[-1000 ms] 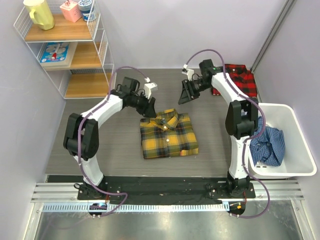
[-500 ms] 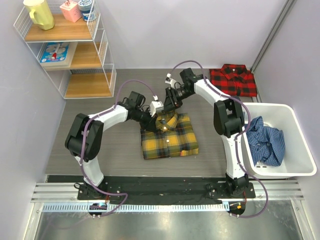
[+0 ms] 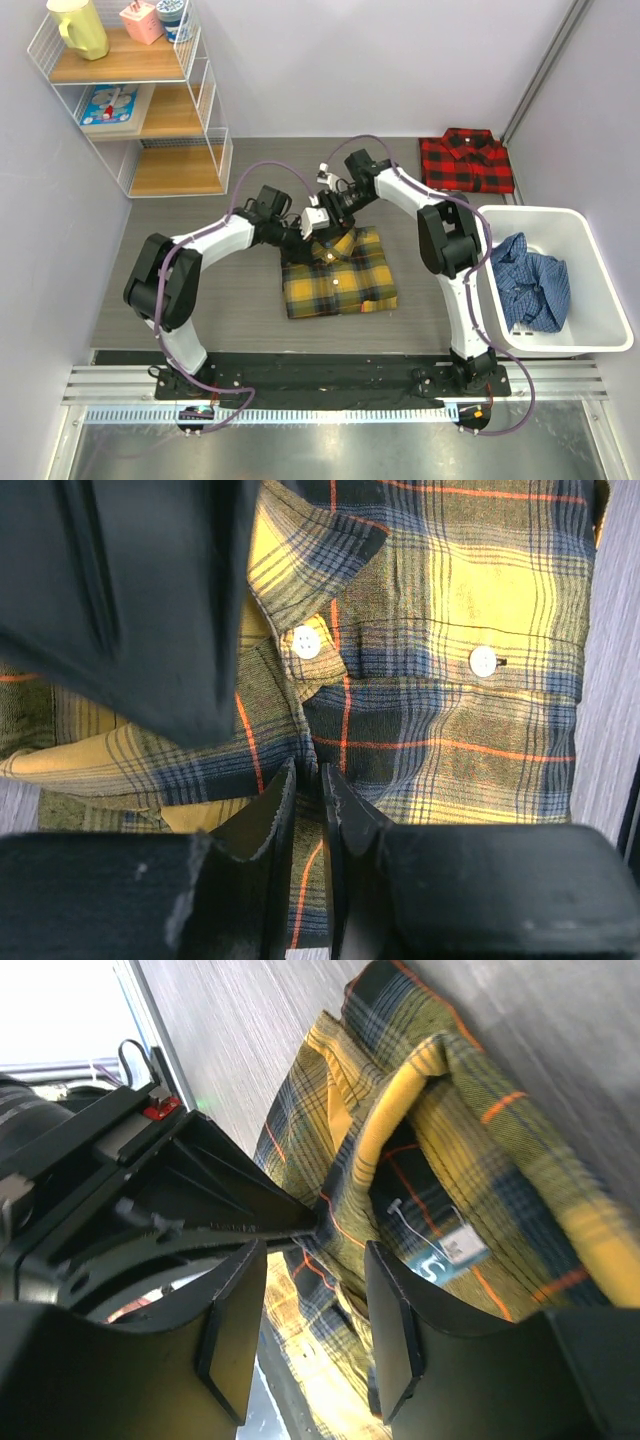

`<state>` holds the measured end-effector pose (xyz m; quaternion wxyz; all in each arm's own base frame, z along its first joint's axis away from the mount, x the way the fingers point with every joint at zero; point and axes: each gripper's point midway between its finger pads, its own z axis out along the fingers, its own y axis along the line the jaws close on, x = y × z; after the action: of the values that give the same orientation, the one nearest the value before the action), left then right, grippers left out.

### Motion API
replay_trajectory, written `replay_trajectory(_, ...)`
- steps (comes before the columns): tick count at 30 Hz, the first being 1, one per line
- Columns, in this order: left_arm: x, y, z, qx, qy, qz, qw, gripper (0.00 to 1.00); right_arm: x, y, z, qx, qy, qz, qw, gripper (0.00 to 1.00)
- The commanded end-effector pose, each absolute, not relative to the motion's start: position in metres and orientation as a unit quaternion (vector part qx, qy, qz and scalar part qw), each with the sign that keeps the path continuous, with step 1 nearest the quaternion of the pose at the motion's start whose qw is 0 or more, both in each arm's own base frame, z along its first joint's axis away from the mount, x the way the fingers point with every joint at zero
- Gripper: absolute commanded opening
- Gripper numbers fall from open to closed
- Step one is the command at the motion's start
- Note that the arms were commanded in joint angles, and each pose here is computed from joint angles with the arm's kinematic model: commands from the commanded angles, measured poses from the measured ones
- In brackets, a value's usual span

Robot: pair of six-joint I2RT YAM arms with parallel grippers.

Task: Fold and stack the long sleeve shirts
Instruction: Fold the shirt

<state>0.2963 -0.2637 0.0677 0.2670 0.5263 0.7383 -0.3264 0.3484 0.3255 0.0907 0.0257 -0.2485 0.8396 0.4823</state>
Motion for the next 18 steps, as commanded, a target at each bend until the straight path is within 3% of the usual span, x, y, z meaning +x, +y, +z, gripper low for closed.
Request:
replay_trajectory(1, 0.297, -0.27, 0.081, 0.556, 0.709, -0.315, 0.298, 0.16, 0.343, 0.331, 0.084, -0.265, 0.839, 0.474, 0.024, 0.5)
replay_trajectory(3, 0.293, -0.271, 0.08, 0.564, 0.708, -0.31, 0.292, 0.16, 0.342, 0.331, 0.08, -0.267, 0.839, 0.474, 0.017, 0.49)
replay_trajectory(6, 0.288, -0.27, 0.078, 0.577, 0.705, -0.299, 0.285, 0.15, 0.342, 0.333, 0.081, -0.268, 0.834, 0.483, 0.01, 0.39)
replay_trajectory(8, 0.287, -0.269, 0.075, 0.591, 0.699, -0.283, 0.285, 0.15, 0.342, 0.336, 0.088, -0.27, 0.826, 0.495, 0.01, 0.17)
replay_trajectory(10, 0.282, -0.267, 0.072, 0.597, 0.7, -0.278, 0.275, 0.15, 0.345, 0.339, 0.097, -0.269, 0.819, 0.506, 0.014, 0.01)
replay_trajectory(17, 0.28, -0.263, 0.07, 0.608, 0.697, -0.264, 0.274, 0.15, 0.357, 0.341, 0.124, -0.277, 0.806, 0.52, 0.051, 0.01)
replay_trajectory(18, 0.28, -0.263, 0.07, 0.609, 0.696, -0.264, 0.274, 0.15, 0.359, 0.341, 0.122, -0.279, 0.811, 0.512, 0.058, 0.2)
